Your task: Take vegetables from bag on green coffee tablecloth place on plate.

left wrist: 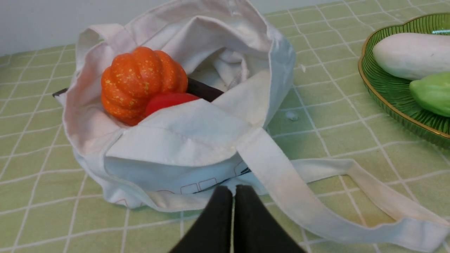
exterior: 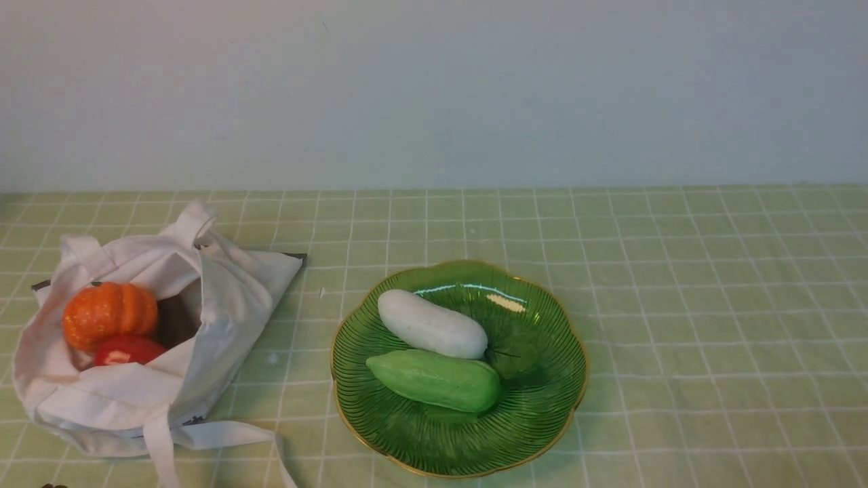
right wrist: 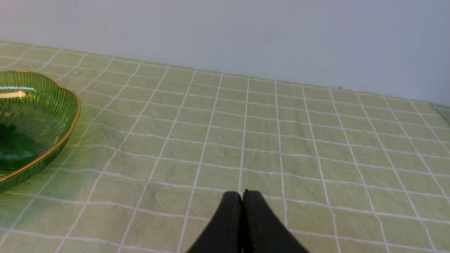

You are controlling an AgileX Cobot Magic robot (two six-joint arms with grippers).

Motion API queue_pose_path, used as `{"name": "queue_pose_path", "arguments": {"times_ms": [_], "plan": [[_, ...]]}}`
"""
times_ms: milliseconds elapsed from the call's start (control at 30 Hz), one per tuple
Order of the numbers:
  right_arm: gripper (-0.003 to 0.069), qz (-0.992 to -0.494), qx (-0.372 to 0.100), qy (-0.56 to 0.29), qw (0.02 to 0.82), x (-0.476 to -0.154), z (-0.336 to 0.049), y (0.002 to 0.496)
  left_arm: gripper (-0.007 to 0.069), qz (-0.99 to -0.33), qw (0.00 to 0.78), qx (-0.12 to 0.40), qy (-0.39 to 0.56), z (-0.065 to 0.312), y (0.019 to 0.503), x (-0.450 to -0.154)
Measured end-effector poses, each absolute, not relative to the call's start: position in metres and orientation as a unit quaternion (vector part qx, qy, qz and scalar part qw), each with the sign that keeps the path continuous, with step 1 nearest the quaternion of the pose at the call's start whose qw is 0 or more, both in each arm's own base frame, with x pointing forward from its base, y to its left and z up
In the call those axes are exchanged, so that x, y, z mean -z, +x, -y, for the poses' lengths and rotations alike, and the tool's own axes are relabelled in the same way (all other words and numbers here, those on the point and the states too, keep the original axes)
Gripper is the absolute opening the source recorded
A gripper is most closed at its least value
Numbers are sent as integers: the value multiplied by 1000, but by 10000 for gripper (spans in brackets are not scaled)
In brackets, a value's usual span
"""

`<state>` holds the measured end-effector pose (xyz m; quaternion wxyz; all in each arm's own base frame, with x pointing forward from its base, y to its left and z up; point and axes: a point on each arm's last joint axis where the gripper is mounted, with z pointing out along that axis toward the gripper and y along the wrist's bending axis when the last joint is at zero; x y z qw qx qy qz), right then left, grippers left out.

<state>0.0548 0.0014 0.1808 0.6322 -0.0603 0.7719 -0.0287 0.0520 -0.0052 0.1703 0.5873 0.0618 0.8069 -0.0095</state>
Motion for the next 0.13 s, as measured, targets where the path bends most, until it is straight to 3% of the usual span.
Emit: {"name": "queue_pose_path", "arguments": {"times_ms": [133], "plan": [[-15, -772, 29, -60, 632, -181, -1, 55, -5, -807, 587, 10, 62, 5, 52, -170]]}}
